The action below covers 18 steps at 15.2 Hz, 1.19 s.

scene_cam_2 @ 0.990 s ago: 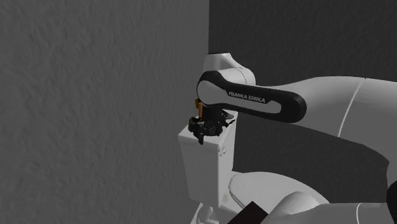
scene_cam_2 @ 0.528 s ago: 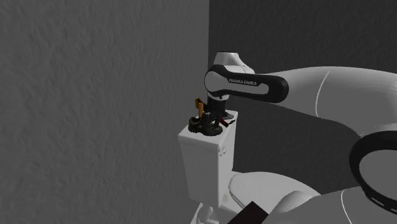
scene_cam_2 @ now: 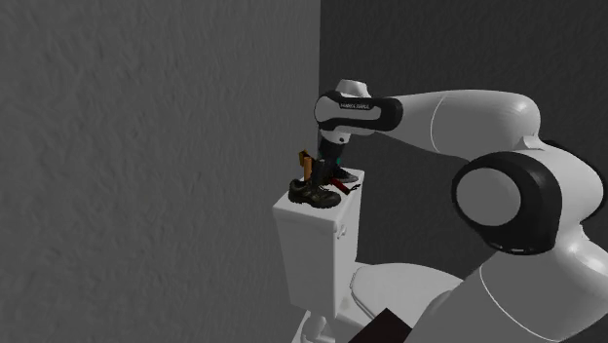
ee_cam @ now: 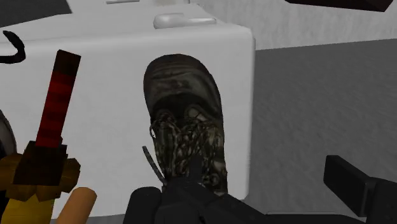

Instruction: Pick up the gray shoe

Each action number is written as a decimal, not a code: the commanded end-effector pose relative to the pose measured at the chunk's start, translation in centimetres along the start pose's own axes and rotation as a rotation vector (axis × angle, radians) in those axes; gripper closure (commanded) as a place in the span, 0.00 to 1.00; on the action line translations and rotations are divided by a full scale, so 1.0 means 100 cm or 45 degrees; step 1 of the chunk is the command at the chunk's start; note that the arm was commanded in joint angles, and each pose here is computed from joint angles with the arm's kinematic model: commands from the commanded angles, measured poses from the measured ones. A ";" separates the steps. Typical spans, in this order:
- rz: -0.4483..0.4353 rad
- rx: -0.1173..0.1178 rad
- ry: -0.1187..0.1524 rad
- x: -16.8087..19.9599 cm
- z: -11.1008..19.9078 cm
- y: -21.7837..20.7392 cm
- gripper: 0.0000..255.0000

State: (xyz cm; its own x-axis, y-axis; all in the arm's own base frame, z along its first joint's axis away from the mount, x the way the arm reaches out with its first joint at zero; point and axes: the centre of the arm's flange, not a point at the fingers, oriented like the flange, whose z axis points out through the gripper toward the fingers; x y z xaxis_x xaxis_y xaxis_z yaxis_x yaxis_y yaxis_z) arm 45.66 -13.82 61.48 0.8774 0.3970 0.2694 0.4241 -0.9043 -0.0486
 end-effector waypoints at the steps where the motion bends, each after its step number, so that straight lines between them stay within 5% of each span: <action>1: -0.077 0.028 0.025 0.012 -0.001 0.027 0.00; 5: -0.198 0.082 0.069 0.039 0.003 0.069 0.00; 14: -0.198 0.082 0.069 0.028 0.042 0.071 0.00; 15: -0.198 0.082 0.069 0.029 0.042 0.071 1.00; 18: -0.198 0.082 0.069 0.029 0.042 0.070 1.00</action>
State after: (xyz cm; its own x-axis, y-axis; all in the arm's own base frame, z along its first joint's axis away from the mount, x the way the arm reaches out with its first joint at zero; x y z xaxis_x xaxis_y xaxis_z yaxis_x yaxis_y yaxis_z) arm 52.07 -18.39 57.96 0.7871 0.5201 0.3315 0.5683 -0.8205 -0.0619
